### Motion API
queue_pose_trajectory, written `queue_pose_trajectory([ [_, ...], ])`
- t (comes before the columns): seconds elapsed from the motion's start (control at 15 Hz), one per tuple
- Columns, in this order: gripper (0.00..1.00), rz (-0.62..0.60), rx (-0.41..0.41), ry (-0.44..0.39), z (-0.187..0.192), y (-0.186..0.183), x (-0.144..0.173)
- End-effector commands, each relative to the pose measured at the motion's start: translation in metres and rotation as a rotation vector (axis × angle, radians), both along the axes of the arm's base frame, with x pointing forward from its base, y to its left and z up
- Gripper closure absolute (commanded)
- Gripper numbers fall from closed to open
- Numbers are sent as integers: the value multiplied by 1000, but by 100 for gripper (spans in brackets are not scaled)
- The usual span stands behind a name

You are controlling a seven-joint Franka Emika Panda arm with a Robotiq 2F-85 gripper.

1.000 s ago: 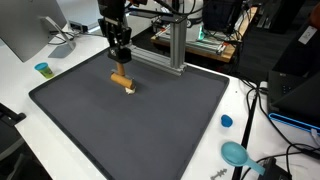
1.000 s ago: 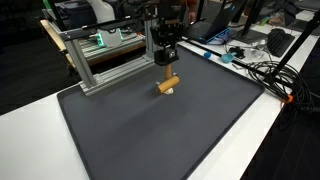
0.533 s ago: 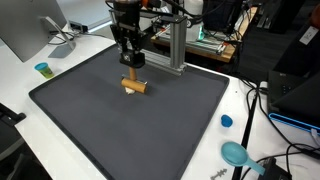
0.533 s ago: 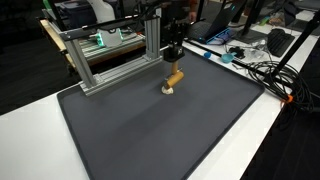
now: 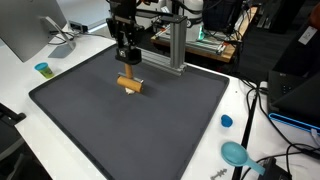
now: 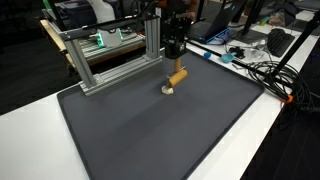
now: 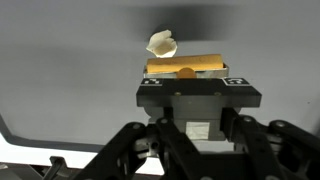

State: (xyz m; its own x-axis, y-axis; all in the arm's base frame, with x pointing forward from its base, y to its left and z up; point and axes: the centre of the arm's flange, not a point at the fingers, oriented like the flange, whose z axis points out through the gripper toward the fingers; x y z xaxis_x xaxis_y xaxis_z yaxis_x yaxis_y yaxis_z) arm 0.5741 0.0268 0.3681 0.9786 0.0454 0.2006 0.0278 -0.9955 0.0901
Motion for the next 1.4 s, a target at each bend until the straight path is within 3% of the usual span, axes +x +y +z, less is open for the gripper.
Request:
queue_pose_trajectory([
  [0.0, 77, -5, 1, 11, -1, -4, 0],
  [0.47, 77, -62, -19, 50, -5, -34, -3],
  [1.2, 77, -109, -50, 117, -52, -14, 20],
  [1.33, 77, -86, -64, 160, -59, -10, 22],
])
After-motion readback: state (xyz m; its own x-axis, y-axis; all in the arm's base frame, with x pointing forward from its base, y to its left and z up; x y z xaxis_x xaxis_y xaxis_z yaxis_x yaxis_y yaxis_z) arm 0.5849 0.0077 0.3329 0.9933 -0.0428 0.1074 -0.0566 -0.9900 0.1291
